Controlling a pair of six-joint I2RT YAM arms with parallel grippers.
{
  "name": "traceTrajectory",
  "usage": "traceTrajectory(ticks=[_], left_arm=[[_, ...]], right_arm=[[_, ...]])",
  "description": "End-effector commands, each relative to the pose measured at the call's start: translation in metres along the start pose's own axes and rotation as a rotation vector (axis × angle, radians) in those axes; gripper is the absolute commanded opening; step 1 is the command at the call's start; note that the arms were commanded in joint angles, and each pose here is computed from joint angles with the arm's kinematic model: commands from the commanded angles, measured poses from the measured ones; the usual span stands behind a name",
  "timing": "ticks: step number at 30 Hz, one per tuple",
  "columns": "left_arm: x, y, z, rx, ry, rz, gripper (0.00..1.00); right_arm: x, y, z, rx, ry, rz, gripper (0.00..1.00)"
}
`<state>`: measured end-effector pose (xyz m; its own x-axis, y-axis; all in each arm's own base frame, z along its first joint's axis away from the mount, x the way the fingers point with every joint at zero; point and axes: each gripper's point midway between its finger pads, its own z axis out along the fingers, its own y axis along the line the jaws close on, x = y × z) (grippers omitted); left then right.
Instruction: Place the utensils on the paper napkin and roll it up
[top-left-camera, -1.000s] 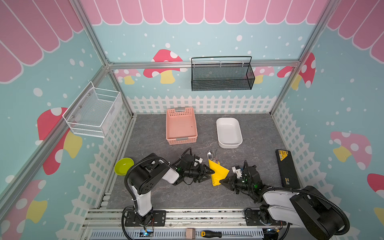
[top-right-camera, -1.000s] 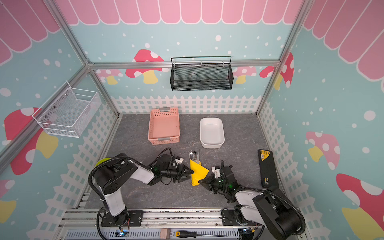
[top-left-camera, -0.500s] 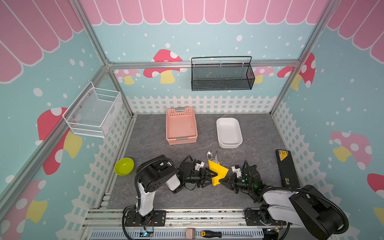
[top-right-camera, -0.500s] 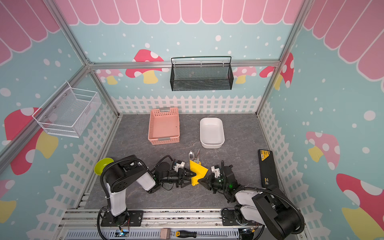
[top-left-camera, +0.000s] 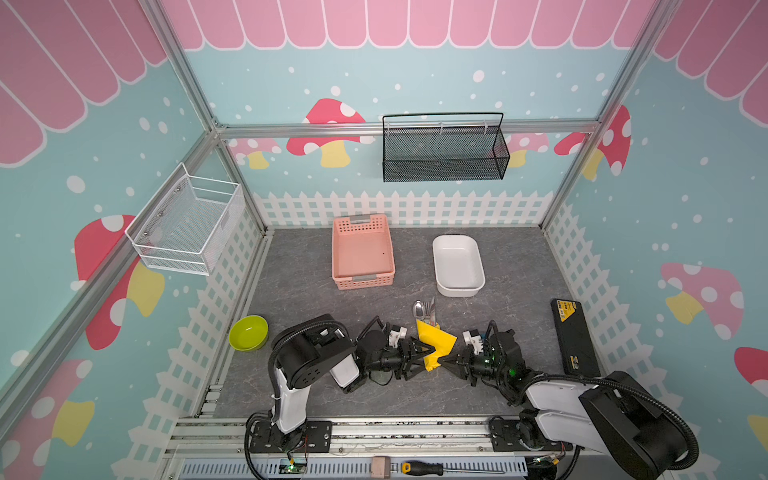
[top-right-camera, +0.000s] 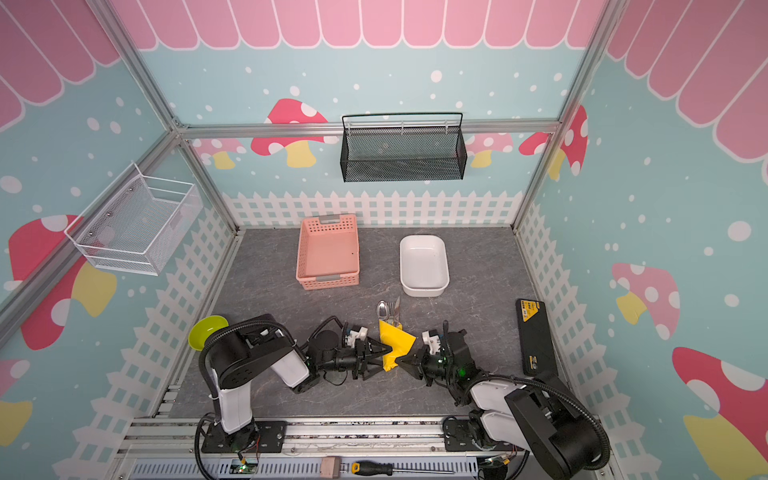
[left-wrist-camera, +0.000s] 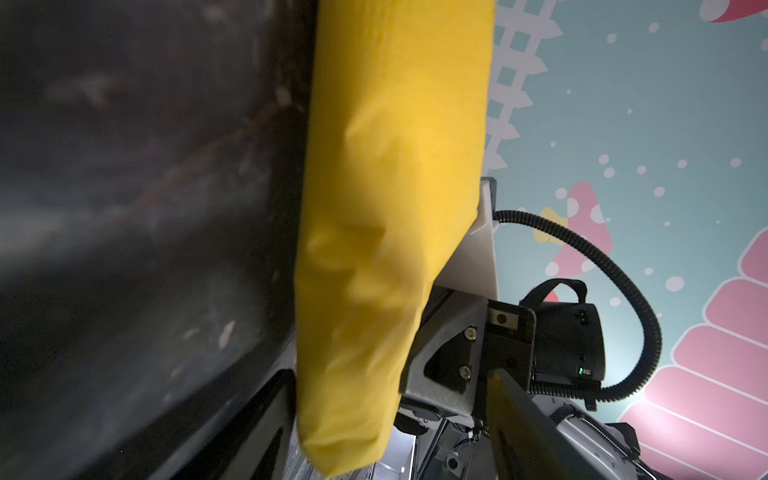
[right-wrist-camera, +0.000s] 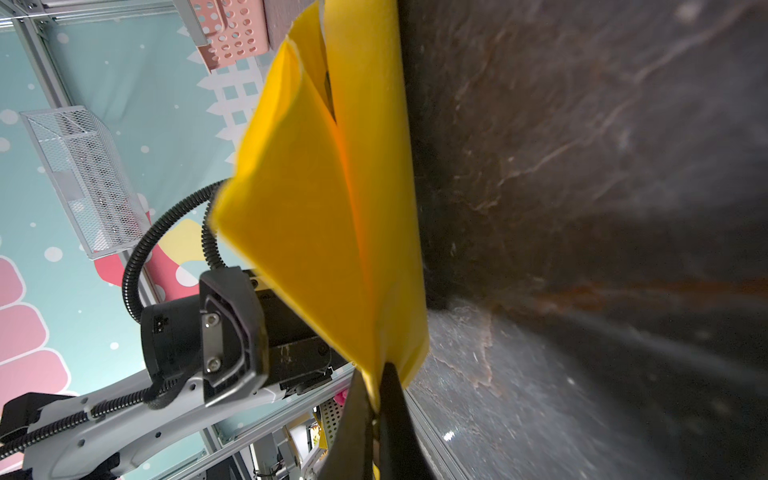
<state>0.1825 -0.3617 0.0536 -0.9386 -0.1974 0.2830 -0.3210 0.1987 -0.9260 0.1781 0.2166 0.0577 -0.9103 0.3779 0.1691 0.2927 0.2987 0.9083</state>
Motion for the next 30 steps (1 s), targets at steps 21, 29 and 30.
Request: traceTrajectory(ticks=[21,29,30], left_arm=[[-0.022,0.057,0.002,-0.078,-0.139,-0.220,0.82],[-0.038,0.059,0.010,-0.040,-0.167,-0.239,0.82],[-0.041,0.059,0.010,-0.040,-0.176,-0.236,0.82]], right_arm=[[0.004,0.009,-0.007,-0.051,-0.004,0.016,0.00],[0.006,0.005,-0.010,-0.048,-0.009,0.026,0.00],[0.006,0.005,-0.011,-0.049,-0.009,0.026,0.00]])
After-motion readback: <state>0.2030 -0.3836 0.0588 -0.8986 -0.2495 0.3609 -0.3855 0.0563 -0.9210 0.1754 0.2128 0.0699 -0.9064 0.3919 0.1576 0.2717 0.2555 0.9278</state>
